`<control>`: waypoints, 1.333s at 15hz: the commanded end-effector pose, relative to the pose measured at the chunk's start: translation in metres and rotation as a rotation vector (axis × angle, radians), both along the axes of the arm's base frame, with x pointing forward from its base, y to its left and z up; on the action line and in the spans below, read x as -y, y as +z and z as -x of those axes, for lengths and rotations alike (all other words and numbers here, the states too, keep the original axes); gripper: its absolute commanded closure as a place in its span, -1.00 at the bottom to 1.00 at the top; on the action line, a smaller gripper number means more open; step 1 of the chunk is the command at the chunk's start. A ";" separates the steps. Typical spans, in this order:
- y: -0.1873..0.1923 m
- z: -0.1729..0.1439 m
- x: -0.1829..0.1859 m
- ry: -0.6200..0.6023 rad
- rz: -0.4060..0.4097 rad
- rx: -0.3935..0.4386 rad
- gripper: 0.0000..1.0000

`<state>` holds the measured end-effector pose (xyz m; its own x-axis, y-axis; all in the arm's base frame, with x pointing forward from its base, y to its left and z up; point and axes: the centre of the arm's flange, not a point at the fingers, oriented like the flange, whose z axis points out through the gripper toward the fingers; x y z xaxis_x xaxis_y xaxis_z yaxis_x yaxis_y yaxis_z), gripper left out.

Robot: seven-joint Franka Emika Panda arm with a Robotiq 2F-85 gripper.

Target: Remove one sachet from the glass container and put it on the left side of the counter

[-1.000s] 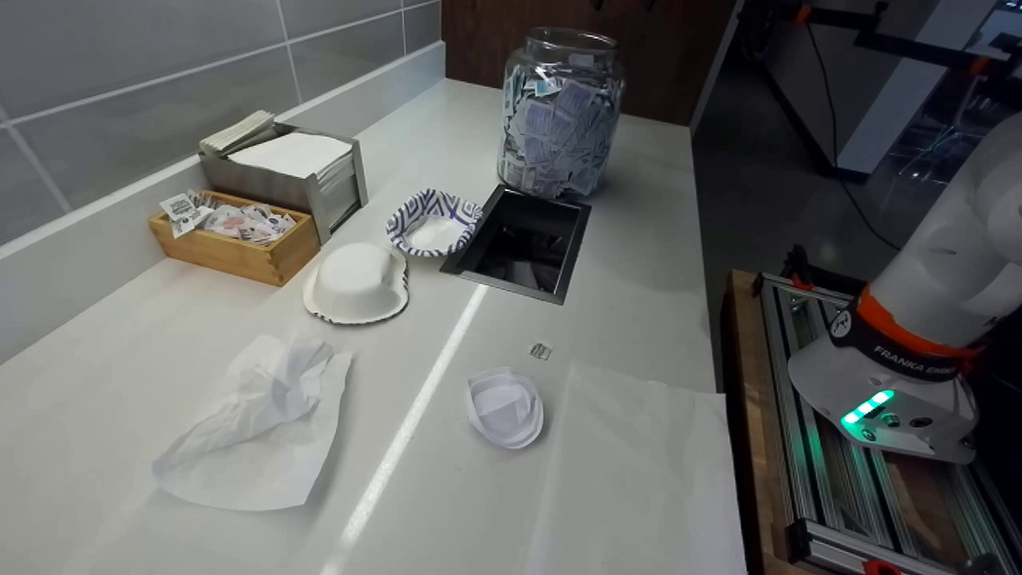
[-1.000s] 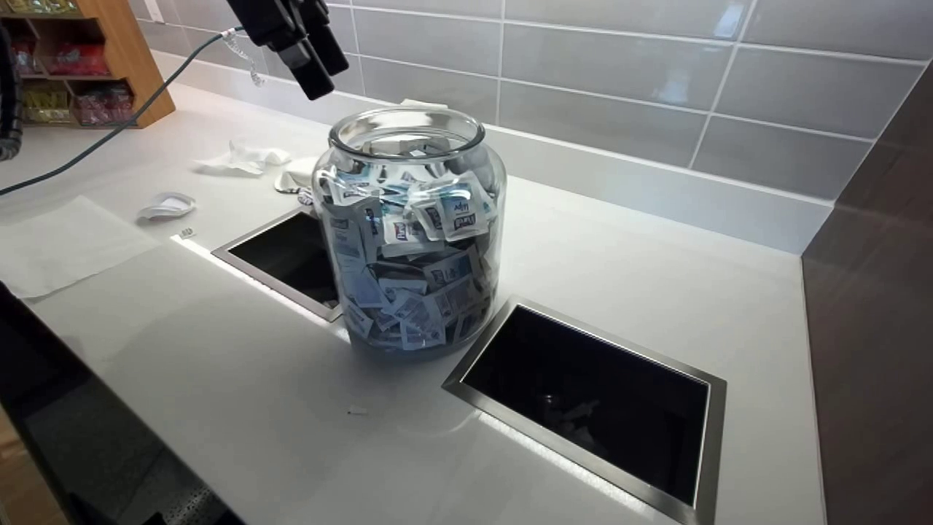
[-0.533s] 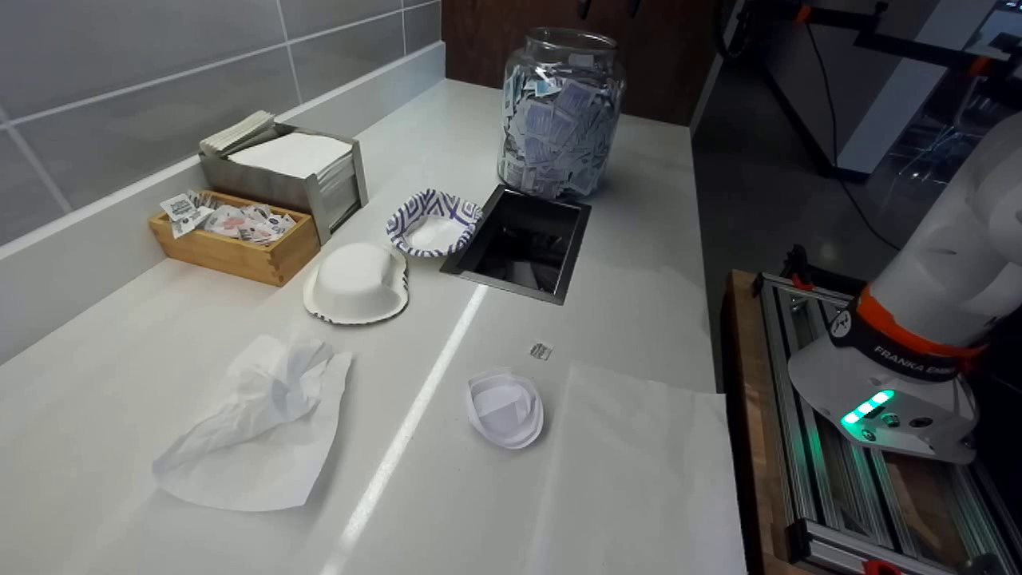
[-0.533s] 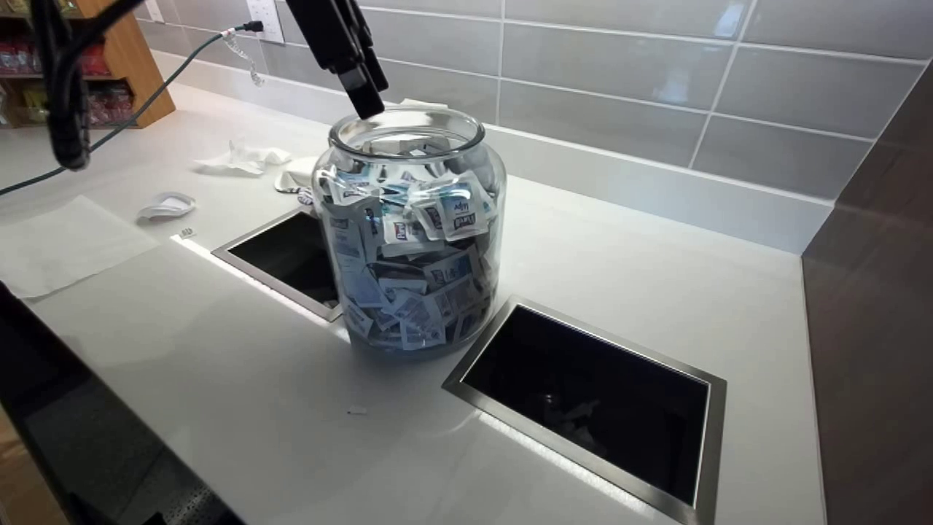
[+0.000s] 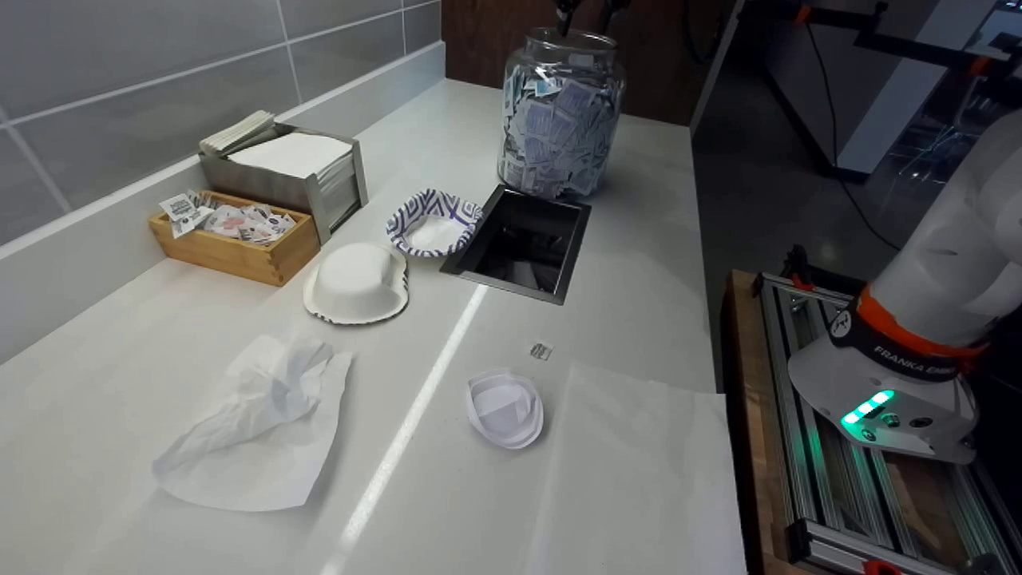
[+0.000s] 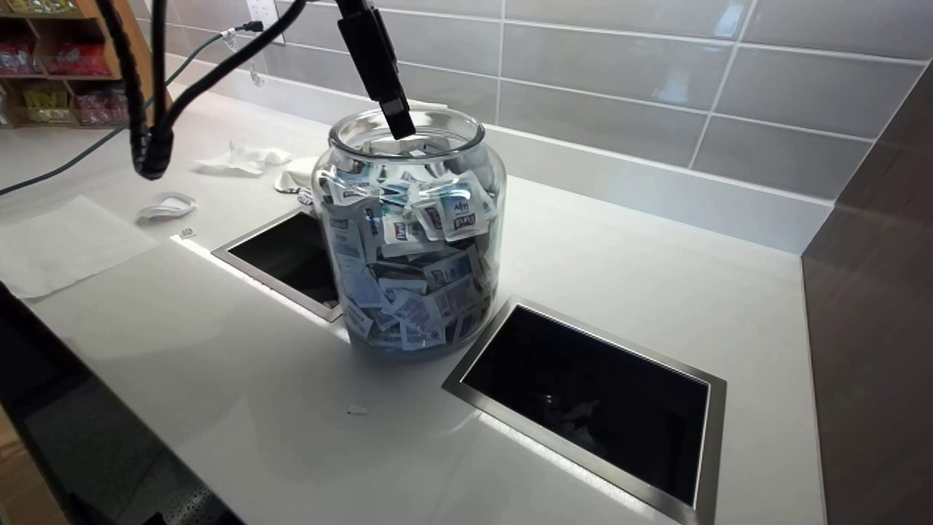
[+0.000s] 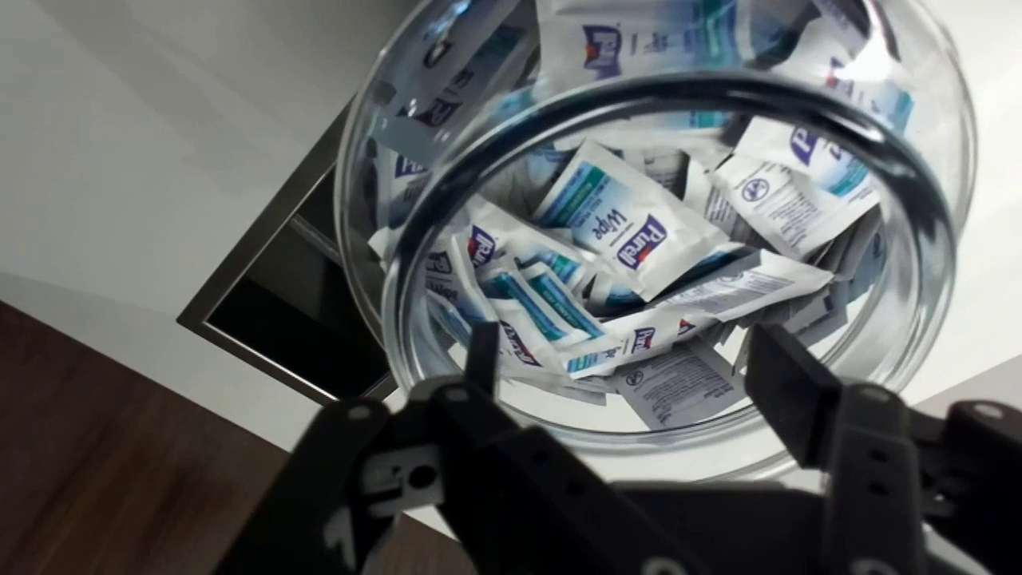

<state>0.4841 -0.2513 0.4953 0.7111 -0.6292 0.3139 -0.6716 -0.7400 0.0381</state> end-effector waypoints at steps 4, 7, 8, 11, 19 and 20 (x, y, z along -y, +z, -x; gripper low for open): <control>-0.019 -0.019 0.002 0.054 -0.043 -0.046 -0.58; -0.029 -0.022 0.003 0.064 -0.042 -0.070 -0.52; -0.032 -0.023 0.004 0.065 -0.041 -0.077 -0.50; -0.039 -0.026 0.006 0.071 -0.040 -0.093 -0.39; -0.055 -0.029 0.005 0.085 -0.050 -0.132 -0.11; -0.056 -0.029 0.005 0.086 -0.051 -0.137 -0.05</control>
<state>0.5105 -0.2540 0.4423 0.7850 -0.5810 0.2148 -0.6066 -0.7914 0.0761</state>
